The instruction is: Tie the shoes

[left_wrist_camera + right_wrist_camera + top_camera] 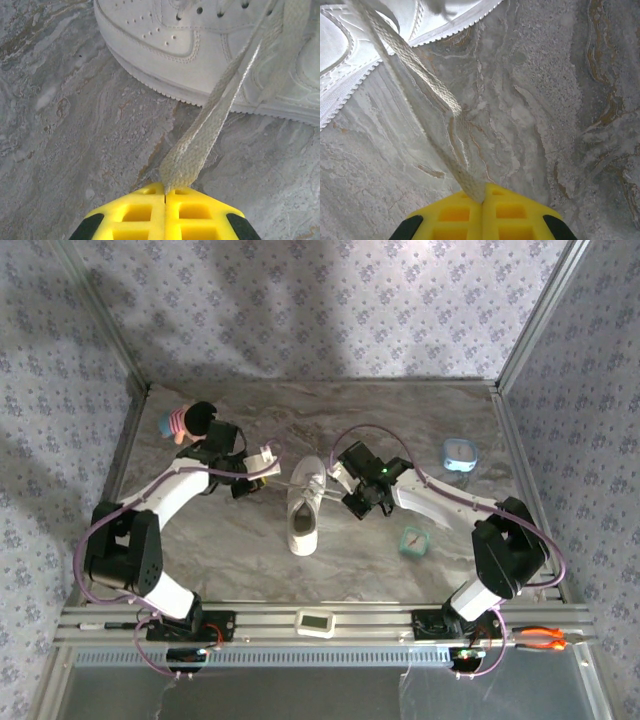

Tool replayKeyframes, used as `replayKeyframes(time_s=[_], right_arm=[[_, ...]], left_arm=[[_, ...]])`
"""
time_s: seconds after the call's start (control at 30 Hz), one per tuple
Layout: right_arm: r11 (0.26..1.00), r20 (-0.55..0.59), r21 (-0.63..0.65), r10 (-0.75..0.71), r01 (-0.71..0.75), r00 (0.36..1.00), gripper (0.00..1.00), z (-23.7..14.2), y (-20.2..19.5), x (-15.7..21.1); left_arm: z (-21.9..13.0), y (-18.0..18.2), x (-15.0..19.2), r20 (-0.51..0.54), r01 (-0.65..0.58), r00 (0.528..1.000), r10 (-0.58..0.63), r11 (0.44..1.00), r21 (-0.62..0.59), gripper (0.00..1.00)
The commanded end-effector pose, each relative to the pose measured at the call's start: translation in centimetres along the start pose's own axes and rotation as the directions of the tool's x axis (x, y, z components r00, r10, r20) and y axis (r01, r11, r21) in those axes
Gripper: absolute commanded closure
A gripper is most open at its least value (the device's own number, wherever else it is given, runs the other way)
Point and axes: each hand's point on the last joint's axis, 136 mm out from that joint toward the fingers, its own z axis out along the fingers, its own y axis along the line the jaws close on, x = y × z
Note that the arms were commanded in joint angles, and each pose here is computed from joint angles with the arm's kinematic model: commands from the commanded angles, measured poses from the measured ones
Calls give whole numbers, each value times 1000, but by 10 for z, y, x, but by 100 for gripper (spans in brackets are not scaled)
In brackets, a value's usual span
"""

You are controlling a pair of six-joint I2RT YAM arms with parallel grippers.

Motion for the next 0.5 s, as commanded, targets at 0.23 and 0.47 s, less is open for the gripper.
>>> replayKeyframes(time_s=[0.23, 0.47], right_arm=[[998, -99, -32, 42, -45, 994, 100, 5, 2, 17], [998, -142, -35, 53, -58, 988, 100, 5, 3, 27]], left_arm=[[-1, -11, 13, -27, 36, 999, -35, 999, 12, 100], [0, -19, 19, -39, 55, 998, -55, 998, 22, 100]])
